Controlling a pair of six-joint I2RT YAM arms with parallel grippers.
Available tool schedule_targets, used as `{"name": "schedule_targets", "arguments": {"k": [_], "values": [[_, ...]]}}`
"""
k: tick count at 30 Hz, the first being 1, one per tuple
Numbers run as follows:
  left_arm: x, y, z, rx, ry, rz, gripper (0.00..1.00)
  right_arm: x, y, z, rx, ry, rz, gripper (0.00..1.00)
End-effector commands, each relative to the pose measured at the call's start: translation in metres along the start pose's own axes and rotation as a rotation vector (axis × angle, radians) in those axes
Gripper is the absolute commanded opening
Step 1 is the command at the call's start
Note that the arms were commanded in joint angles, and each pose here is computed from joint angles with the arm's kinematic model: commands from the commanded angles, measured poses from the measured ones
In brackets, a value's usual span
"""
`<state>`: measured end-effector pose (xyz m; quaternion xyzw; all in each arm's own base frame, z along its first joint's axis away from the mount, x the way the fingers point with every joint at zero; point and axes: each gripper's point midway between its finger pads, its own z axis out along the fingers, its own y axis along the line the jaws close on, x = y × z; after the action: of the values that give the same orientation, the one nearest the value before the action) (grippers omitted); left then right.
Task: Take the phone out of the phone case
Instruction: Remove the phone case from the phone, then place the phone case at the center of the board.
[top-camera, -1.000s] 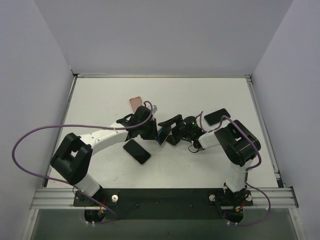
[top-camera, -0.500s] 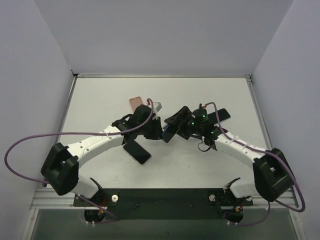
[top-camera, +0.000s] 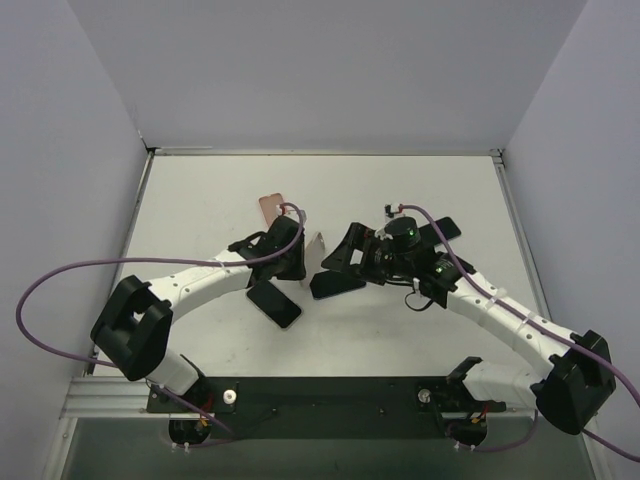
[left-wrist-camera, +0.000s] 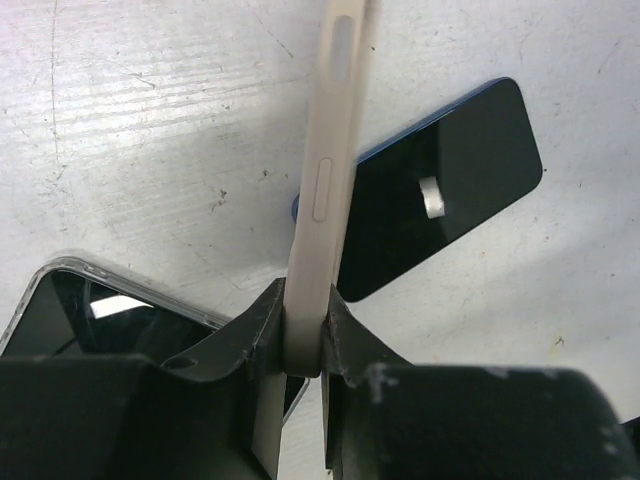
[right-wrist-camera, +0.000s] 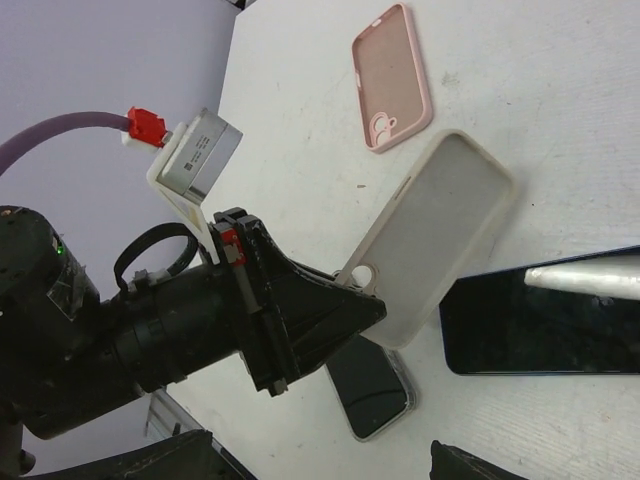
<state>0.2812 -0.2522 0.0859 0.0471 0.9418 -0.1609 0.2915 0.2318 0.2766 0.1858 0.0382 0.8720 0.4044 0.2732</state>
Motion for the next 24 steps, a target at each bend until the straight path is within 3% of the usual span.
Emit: {"name": "schedule_targets", "arguments": {"k": [1,10,16,19,20,21,22,23,24], "values": [[-0.020,-0.007,-0.007,0.014,-0.074,-0.008,0.00,0.005,-0.001,-0.006,0.003,0.024,-0.019,0.88],[-0.027,-0.003,-0.008,0.029,-0.082,-0.044,0.00,-0.002,-0.033,-0.010,0.096,-0.025,0.045,0.87],[-0.088,-0.048,0.013,0.318,-0.083,-0.167,0.00,-0.023,-0.071,-0.038,0.239,-0.122,0.057,0.88],[-0.123,-0.064,0.055,0.415,-0.039,-0.249,0.00,-0.030,-0.080,-0.053,0.275,-0.163,0.054,0.88],[-0.115,-0.057,0.068,0.381,0.056,-0.267,0.29,-0.030,-0.082,-0.055,0.284,-0.167,0.053,0.88],[-0.118,-0.061,0.075,0.368,0.109,-0.256,0.41,-0.028,-0.086,-0.058,0.297,-0.160,0.055,0.89],[-0.104,-0.052,0.094,0.301,0.184,-0.254,0.60,-0.028,-0.087,-0.060,0.303,-0.160,0.057,0.89],[-0.106,-0.049,0.087,0.262,0.201,-0.214,0.92,-0.027,-0.088,-0.061,0.308,-0.155,0.053,0.89],[-0.104,-0.042,0.087,0.200,0.176,-0.189,0.93,-0.025,-0.091,-0.063,0.325,-0.150,0.052,0.89]]}}
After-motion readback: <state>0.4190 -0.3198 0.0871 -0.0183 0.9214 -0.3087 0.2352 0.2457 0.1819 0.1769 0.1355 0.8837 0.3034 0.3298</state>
